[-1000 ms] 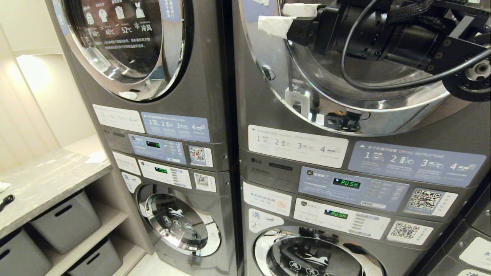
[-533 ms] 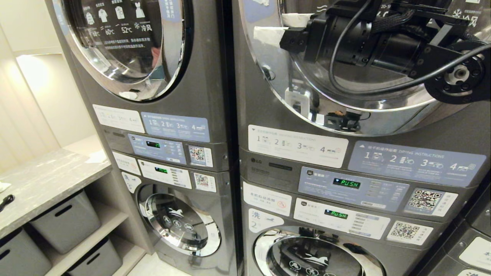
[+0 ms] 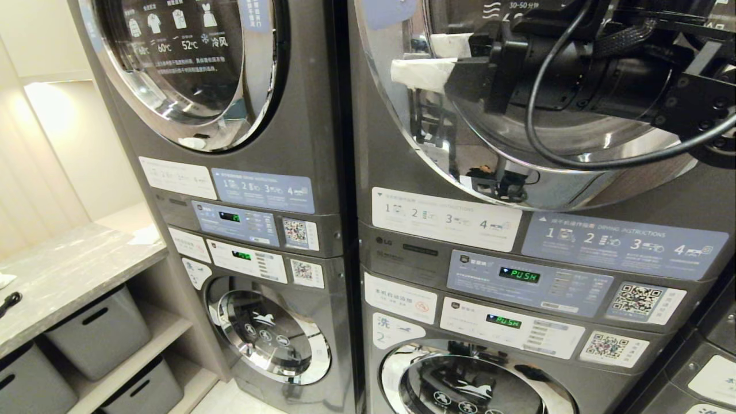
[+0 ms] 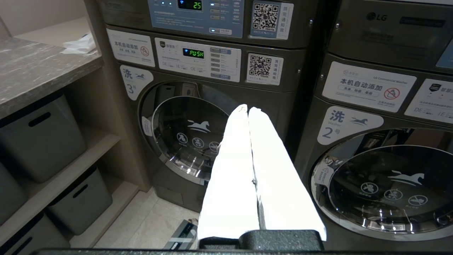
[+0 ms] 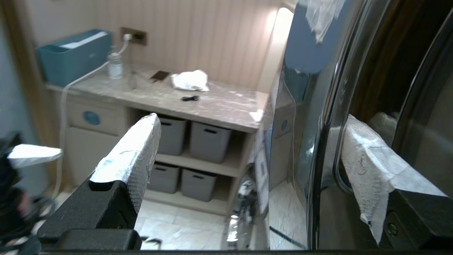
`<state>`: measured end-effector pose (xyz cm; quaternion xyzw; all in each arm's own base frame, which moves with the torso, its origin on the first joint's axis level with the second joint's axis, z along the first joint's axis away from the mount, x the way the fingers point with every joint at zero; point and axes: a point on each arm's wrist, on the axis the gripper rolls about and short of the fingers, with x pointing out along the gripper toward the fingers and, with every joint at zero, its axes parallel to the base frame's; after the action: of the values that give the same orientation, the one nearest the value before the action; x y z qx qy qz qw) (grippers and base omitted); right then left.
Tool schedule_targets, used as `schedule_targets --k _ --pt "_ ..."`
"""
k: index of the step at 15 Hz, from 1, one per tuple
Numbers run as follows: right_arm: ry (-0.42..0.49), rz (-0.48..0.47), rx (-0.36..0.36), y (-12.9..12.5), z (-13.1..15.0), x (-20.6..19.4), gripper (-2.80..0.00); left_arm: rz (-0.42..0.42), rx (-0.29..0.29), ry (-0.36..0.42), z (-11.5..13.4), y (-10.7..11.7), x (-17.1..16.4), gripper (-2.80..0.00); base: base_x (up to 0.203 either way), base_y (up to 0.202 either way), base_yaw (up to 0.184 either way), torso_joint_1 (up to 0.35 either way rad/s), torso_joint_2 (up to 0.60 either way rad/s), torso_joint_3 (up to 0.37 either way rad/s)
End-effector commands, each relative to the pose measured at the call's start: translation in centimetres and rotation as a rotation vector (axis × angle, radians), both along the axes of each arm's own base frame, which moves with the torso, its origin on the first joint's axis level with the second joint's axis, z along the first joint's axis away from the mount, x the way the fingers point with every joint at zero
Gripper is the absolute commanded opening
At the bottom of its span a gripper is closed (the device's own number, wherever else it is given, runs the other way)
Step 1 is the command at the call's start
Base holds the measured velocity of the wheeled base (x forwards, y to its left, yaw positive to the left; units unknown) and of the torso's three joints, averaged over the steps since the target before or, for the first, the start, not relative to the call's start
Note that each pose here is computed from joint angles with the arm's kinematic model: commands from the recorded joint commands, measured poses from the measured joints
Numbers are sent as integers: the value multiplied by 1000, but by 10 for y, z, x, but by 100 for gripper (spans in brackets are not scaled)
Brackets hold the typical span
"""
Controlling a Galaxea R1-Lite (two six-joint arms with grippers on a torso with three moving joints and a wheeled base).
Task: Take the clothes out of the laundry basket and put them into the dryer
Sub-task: Open the dryer
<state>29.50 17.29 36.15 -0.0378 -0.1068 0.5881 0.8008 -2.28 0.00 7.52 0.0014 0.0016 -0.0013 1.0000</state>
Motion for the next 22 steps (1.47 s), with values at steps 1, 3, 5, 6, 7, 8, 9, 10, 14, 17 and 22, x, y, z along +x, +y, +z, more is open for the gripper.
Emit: schedule_targets --k 1,3,5,6,7,8,9,10,14,17,22 --pt "-19 29 2 -13 8 -21 0 0 0 -3 0 0 0 -280 0 0 0 0 0 0" --pt "-18 60 -6 -28 10 -41 0 0 0 -3 0 0 0 -280 0 0 0 0 0 0" --pt "-21 78 -8 -48 12 -67 0 0 0 -3 0 0 0 -280 0 0 0 0 0 0" --pt "-25 89 -5 -59 14 -82 0 1 0 -3 0 0 0 -280 0 0 0 0 0 0" --pt "-23 100 0 -72 17 -99 0 -1 0 -3 0 0 0 -280 0 0 0 0 0 0" --pt "-17 106 8 -84 19 -117 0 1 0 -3 0 0 0 -280 0 0 0 0 0 0" --pt "-7 107 21 -96 19 -139 0 0 0 -3 0 0 0 -280 0 0 0 0 0 0" --pt "9 103 34 -106 17 -160 0 1 0 -3 0 0 0 -280 0 0 0 0 0 0" --pt "27 58 62 -132 -11 -224 0 -1 0 -3 0 0 0 -280 0 0 0 0 0 0" --pt "3 64 40 -126 -12 -212 0 0 0 -3 0 0 0 -280 0 0 0 0 0 0" --pt "-73 60 -29 -97 -7 -154 0 1 0 -3 0 0 0 -280 0 0 0 0 0 0"
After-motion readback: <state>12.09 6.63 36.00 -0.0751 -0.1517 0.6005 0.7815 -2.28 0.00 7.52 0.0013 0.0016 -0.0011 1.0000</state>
